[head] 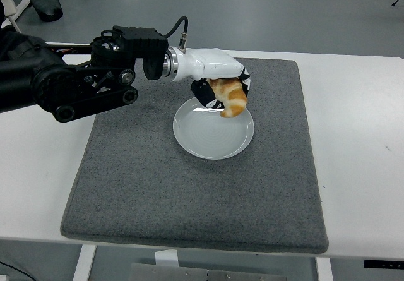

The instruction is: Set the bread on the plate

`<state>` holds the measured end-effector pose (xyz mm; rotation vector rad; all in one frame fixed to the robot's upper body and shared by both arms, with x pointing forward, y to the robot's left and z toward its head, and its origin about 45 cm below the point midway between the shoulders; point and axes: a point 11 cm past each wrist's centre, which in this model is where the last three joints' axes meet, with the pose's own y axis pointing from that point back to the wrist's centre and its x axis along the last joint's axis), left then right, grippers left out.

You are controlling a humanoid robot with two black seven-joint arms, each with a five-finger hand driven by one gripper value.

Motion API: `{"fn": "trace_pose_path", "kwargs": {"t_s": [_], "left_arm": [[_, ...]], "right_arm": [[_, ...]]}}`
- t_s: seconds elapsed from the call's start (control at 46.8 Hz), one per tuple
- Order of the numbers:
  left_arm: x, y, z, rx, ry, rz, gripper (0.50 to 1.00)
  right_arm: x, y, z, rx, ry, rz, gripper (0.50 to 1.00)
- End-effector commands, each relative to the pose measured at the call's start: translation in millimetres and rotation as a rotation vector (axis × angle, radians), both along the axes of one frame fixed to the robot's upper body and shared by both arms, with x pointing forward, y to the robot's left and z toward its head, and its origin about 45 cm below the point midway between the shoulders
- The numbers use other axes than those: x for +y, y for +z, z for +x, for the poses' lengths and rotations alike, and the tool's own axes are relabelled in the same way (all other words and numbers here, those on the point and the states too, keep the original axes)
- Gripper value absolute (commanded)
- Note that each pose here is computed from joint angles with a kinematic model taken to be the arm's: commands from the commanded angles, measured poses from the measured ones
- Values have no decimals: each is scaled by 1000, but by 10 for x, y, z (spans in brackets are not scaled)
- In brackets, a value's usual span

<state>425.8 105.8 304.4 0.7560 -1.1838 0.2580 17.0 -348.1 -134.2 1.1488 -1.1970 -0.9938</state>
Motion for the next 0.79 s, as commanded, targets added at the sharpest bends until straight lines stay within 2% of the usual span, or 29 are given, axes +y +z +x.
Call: {"fn": "trace_pose_path", "kwargs": {"t_s": [0.0,0.214,0.769], "left_arm": [[-7,-133,-30,12,-5,15,500],[15,-386,-60,26,-2,47,500],[161,-656,-81,49,26,82,500]], "right_arm": [[1,0,-3,0,0,0,930],[1,0,-3,0,0,0,930],[1,0,6,-1,0,0,932]]}}
